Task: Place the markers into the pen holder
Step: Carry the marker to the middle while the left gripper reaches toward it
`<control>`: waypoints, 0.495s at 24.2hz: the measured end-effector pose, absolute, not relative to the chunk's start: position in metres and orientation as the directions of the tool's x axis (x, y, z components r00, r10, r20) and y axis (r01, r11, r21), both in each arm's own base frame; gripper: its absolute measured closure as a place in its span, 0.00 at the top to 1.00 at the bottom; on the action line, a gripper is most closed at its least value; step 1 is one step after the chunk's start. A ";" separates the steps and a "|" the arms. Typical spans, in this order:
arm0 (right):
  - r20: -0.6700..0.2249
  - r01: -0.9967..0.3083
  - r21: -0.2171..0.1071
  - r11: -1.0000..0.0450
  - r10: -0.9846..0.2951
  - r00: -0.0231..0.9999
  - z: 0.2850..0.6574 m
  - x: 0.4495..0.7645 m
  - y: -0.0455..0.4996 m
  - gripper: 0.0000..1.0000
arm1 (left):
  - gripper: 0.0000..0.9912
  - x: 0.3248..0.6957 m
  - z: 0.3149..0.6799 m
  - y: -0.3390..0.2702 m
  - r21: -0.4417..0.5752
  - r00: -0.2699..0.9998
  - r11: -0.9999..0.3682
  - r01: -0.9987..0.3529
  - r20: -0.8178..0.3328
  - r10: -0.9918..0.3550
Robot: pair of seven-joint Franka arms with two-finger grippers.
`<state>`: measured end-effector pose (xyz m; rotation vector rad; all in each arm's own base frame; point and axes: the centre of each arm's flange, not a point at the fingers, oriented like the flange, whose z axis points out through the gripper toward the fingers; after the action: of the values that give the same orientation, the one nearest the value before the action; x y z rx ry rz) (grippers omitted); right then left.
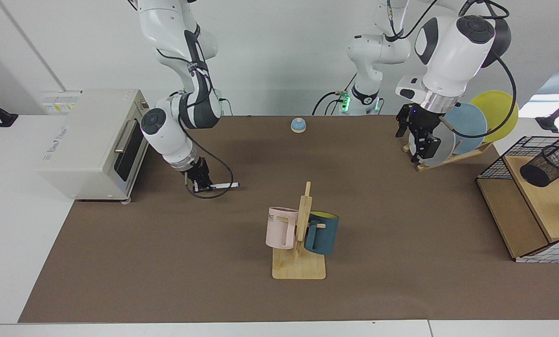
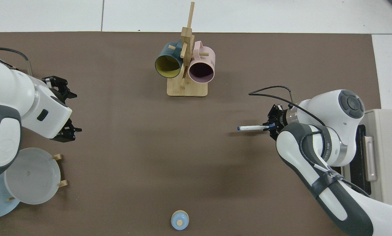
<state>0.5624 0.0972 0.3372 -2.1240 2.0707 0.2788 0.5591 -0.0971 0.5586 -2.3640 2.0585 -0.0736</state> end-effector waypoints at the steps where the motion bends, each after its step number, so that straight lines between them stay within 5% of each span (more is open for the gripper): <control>1: -0.264 -1.000 0.005 -0.023 -0.964 0.021 0.345 0.566 0.103 0.16 | 1.00 0.558 0.559 -0.101 -0.035 0.133 -0.134 -0.990 0.031 -0.991; 12: -0.454 -0.995 -0.090 -0.032 -0.888 0.070 0.421 0.577 0.190 0.16 | 1.00 0.546 0.560 -0.161 -0.032 0.152 -0.155 -0.987 0.076 -0.985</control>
<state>0.5769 0.1900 0.4212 -1.9768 1.8725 0.3866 0.5458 -0.1613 0.5605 -2.4038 2.0580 -0.1247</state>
